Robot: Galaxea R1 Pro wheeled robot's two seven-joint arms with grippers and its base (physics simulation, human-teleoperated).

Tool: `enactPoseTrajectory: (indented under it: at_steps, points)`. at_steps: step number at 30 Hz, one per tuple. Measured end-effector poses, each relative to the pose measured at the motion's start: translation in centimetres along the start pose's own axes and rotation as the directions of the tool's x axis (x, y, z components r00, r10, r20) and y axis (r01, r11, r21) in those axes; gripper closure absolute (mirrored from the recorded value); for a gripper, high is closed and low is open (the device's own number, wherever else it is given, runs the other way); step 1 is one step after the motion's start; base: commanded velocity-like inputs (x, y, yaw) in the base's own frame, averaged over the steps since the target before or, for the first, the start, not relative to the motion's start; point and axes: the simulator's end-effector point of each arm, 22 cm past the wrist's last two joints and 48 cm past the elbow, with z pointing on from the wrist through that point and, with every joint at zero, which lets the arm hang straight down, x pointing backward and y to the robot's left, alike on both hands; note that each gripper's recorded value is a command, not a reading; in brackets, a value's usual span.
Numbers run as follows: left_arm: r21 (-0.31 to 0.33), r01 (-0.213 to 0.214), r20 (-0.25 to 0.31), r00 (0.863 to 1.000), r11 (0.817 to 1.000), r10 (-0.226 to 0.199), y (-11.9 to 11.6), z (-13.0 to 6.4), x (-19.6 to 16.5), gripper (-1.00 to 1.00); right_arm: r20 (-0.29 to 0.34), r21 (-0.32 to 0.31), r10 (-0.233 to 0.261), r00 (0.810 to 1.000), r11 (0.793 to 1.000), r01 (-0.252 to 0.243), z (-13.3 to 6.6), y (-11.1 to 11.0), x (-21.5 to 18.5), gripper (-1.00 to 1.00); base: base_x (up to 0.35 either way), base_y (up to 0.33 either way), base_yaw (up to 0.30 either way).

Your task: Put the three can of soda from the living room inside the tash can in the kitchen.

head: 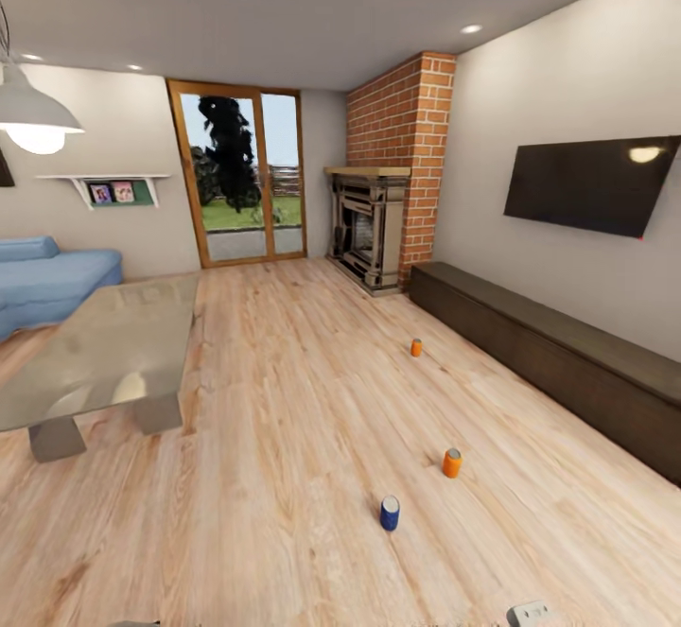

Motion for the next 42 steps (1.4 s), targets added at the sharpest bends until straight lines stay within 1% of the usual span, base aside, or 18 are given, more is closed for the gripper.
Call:
enactPoseTrajectory:
  at_steps: [42]
  points:
    - [0.002,-0.001,-0.002,1.000,1.000,0.001,-0.09,0.05,0.03,-1.00,0.000,0.000,0.000,1.000,1.000,0.000,-0.01,-0.03,0.00,-1.00,0.000,0.000,-0.268]
